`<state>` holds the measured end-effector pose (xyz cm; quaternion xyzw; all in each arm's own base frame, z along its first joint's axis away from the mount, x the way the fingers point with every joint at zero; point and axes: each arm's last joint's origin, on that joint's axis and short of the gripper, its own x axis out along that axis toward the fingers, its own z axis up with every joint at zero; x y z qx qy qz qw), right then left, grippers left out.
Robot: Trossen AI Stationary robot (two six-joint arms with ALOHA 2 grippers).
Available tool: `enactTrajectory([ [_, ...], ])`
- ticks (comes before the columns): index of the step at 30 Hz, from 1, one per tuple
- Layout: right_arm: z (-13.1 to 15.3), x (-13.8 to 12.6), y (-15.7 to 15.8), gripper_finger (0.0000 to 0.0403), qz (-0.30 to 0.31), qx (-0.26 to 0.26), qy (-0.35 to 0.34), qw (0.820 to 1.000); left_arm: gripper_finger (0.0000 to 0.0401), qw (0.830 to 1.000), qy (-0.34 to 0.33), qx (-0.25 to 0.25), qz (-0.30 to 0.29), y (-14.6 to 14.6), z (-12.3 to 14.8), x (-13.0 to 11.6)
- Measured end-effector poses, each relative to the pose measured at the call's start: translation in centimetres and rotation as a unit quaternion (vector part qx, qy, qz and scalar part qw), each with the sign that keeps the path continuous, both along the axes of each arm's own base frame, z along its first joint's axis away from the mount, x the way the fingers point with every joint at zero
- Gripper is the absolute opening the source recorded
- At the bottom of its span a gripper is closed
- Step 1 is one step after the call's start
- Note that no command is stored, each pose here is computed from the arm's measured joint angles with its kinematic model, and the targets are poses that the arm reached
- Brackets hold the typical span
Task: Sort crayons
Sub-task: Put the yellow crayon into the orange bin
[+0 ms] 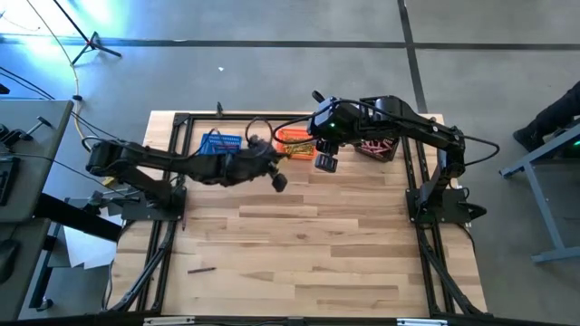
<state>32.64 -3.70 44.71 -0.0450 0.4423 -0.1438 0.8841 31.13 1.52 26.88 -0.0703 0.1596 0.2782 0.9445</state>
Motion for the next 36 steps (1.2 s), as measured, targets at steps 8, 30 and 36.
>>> enactTrajectory([
  [8,0.0,0.0,0.0,0.0099,0.0,0.0,0.0,1.0,0.0,0.991,-0.013,0.125,-0.034,1.1,1.6,0.5],
  [30,0.0,0.0,0.0,0.0099,0.0,0.0,0.0,1.0,0.0,0.992,-0.069,0.088,-0.06,9.8,-0.9,1.8],
  [36,0.0,0.0,0.0,0.0099,0.0,0.0,0.0,1.0,0.0,0.998,-0.031,0.04,-0.029,12.4,-5.1,2.8],
])
